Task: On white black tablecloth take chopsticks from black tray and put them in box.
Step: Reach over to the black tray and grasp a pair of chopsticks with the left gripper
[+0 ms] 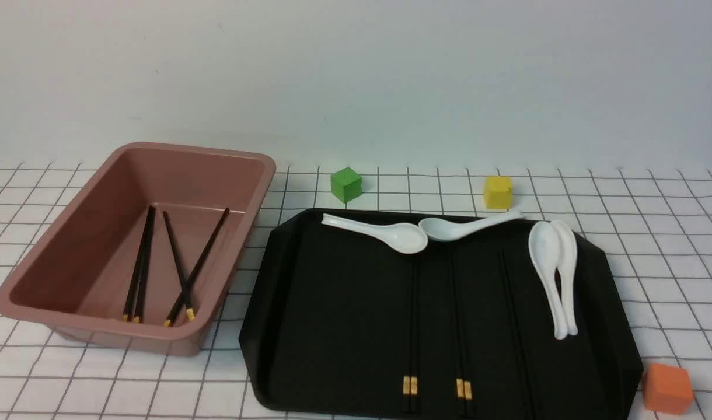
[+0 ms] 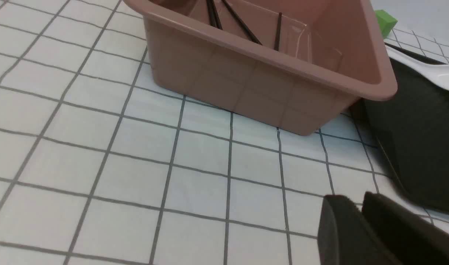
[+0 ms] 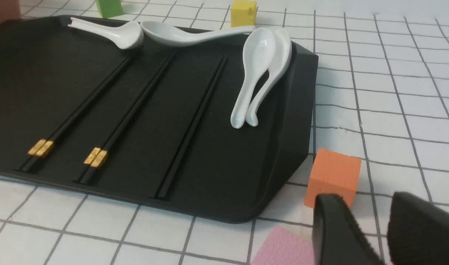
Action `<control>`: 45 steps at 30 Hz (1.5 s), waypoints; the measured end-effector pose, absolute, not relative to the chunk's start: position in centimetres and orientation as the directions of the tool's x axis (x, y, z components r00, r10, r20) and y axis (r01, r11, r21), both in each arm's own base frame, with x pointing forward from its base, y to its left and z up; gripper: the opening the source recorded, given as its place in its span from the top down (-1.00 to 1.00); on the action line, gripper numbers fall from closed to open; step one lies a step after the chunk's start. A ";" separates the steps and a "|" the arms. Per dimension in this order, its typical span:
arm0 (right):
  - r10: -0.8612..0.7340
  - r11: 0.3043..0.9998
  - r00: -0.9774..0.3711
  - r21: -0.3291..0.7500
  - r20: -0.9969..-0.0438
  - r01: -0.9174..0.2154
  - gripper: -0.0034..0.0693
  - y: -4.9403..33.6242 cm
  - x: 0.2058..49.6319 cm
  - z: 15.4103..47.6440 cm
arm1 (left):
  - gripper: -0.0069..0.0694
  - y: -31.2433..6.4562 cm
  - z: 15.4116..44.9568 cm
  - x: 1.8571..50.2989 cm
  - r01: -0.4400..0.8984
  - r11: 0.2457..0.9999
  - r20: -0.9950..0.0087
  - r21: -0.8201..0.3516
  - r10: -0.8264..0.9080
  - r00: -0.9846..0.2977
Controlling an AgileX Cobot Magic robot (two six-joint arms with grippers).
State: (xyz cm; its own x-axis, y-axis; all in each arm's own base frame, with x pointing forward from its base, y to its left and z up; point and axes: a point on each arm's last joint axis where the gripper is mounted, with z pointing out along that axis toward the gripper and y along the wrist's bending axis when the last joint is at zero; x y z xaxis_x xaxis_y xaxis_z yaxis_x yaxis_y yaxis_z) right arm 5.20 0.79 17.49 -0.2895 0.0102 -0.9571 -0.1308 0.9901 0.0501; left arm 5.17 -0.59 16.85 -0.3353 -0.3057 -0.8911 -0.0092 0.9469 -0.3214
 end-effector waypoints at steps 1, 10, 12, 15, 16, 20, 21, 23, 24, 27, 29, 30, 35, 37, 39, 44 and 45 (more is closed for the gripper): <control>0.010 0.990 -0.289 0.050 -0.957 -0.131 0.25 0.8 5.2 17.5 | 0.55 -0.6 16.9 5.2 -0.009 0.947 -0.891 -0.321 -0.306 -0.335; 0.010 0.990 -0.289 0.050 -0.957 -0.131 0.25 0.8 5.2 17.5 | 0.55 -0.6 16.9 5.2 -0.009 0.947 -0.891 -0.321 -0.306 -0.335; 0.010 0.990 -0.289 0.050 -0.957 -0.131 0.25 0.8 5.2 17.5 | 0.55 -0.6 16.9 5.2 -0.009 0.947 -0.891 -0.321 -0.306 -0.335; 0.010 0.990 -0.289 0.050 -0.957 -0.131 0.25 0.8 5.2 17.5 | 0.54 -0.6 16.9 5.2 -0.009 0.947 -0.891 -0.321 -0.306 -0.334; 0.010 0.990 -0.289 0.050 -0.957 -0.131 0.25 0.8 5.2 17.5 | 0.54 -0.6 16.9 5.2 -0.009 0.947 -0.891 -0.321 -0.306 -0.334; 0.010 0.990 -0.289 0.050 -0.957 -0.131 0.25 0.8 5.2 17.5 | 0.53 -0.6 16.9 5.2 -0.009 0.947 -0.891 -0.321 -0.306 -0.334; 0.010 0.990 -0.289 0.050 -0.957 -0.131 0.25 0.8 5.2 17.5 | 0.53 -0.6 16.9 5.2 -0.009 0.947 -0.891 -0.321 -0.306 -0.334; 0.010 0.990 -0.289 0.050 -0.957 -0.131 0.25 0.8 5.2 17.5 | 0.52 -0.6 16.9 5.2 -0.009 0.947 -0.891 -0.321 -0.306 -0.334; 0.010 0.990 -0.289 0.050 -0.957 -0.131 0.25 0.8 5.2 17.5 | 0.52 -0.6 16.9 5.2 -0.009 0.947 -0.891 -0.321 -0.306 -0.334; 0.010 0.990 -0.289 0.050 -0.957 -0.131 0.25 0.8 5.2 17.5 | 0.52 -0.6 16.9 5.2 -0.009 0.947 -0.892 -0.322 -0.306 -0.334; 0.010 0.990 -0.289 0.050 -0.957 -0.131 0.25 0.8 5.2 17.5 | 0.52 -0.6 16.9 5.2 -0.009 0.947 -0.892 -0.322 -0.306 -0.334; 0.010 0.990 -0.289 0.050 -0.957 -0.131 0.25 0.8 5.2 17.5 | 0.52 -0.6 16.9 5.2 -0.009 0.947 -0.892 -0.322 -0.306 -0.334; 0.010 0.990 -0.289 0.050 -0.957 -0.131 0.25 0.8 5.2 17.5 | 0.52 -0.6 16.9 5.2 -0.009 0.947 -0.892 -0.322 -0.306 -0.334; 0.010 0.990 -0.289 0.050 -0.957 -0.131 0.25 0.8 5.2 17.5 | 0.52 -0.6 16.9 5.2 -0.009 0.947 -0.892 -0.322 -0.306 -0.334; 0.010 0.990 -0.289 0.050 -0.957 -0.131 0.25 0.8 5.2 17.5 | 0.52 -0.6 16.9 5.2 -0.009 0.947 -0.893 -0.320 -0.304 -0.333; 0.010 0.990 -0.289 0.050 -0.957 -0.131 0.25 0.8 5.2 17.5 | 0.52 -0.5 17.0 5.2 -0.006 0.957 -0.906 -0.290 -0.277 -0.320; 0.010 0.990 -0.289 0.050 -0.957 -0.131 0.25 0.8 5.2 17.5 | 0.52 -0.5 17.0 5.2 -0.006 0.958 -0.908 -0.285 -0.272 -0.318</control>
